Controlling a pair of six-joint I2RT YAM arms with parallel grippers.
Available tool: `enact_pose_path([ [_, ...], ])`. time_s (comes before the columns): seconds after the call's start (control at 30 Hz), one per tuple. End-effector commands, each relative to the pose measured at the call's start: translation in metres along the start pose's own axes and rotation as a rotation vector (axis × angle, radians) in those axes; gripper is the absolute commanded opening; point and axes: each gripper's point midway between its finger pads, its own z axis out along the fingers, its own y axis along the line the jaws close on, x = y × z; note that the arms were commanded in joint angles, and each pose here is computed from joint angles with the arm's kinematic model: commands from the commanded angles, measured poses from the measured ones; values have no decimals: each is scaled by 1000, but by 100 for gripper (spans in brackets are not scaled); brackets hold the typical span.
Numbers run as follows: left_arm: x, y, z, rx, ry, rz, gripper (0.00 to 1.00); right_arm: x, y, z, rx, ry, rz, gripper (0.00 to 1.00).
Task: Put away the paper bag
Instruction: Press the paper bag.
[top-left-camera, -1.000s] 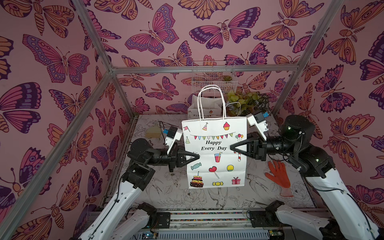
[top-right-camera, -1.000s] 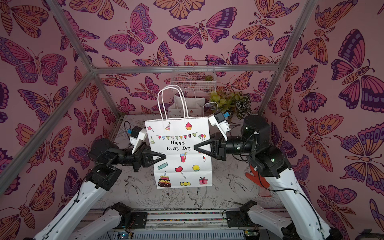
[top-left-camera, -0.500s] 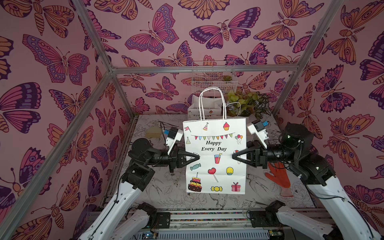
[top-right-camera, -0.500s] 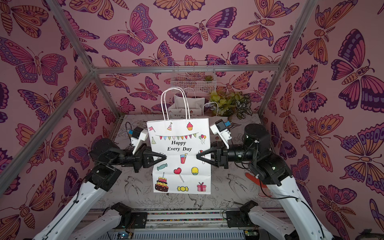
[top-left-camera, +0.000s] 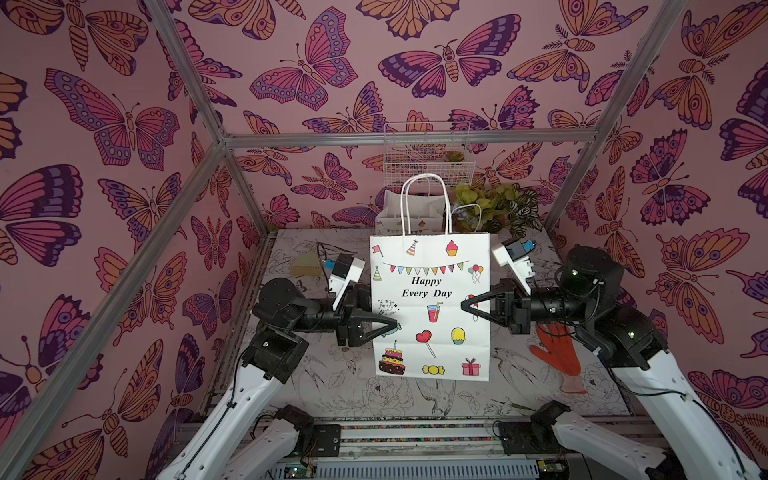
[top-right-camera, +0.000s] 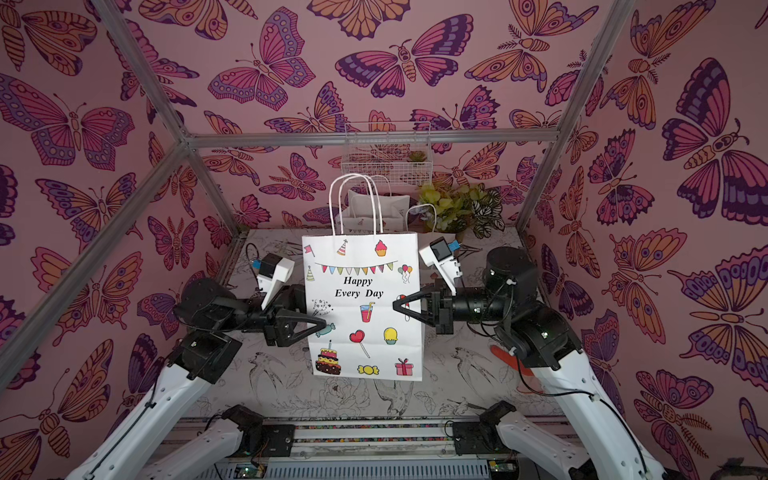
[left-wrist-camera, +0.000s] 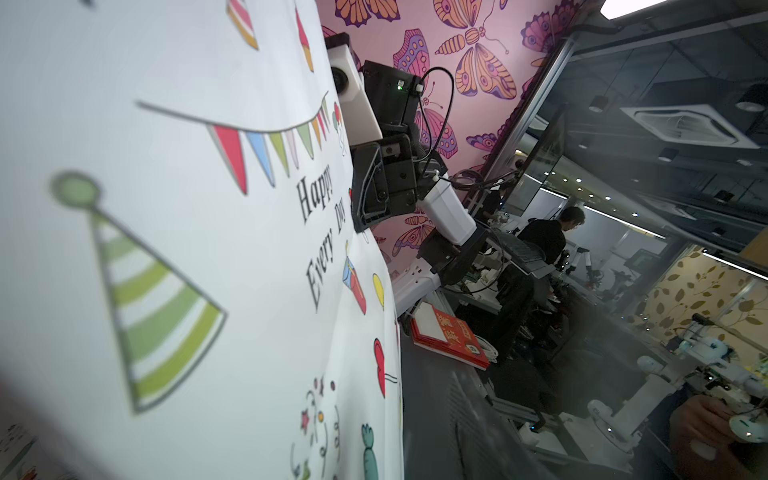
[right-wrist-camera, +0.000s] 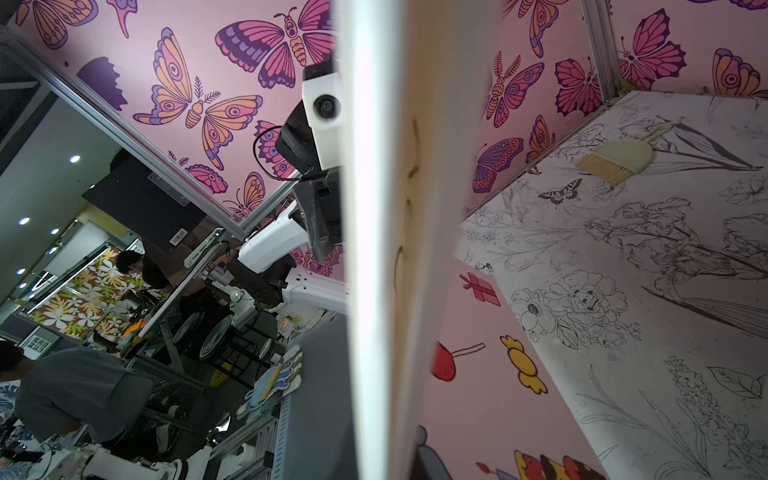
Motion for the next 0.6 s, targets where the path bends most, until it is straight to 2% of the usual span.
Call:
enact_pose_path([
  [0.0, -1, -14, -1, 46, 9, 54, 65, -15, 6, -4, 20, -47, -44, 0],
  [0.07, 1, -14, -1, 50, 13, 52, 64, -19, 8, -5, 27, -61, -56, 0],
  [0.17, 2, -12, 0, 53, 19, 42, 58, -24, 12, -8, 34, -79, -73, 0],
  [0.4, 4, -6, 2, 53, 27, 22, 28, -29, 16, -12, 42, -102, -89, 0],
  [0.57, 3, -6, 3, 53, 27, 20, 16, -28, 16, -10, 34, -92, -84, 0],
])
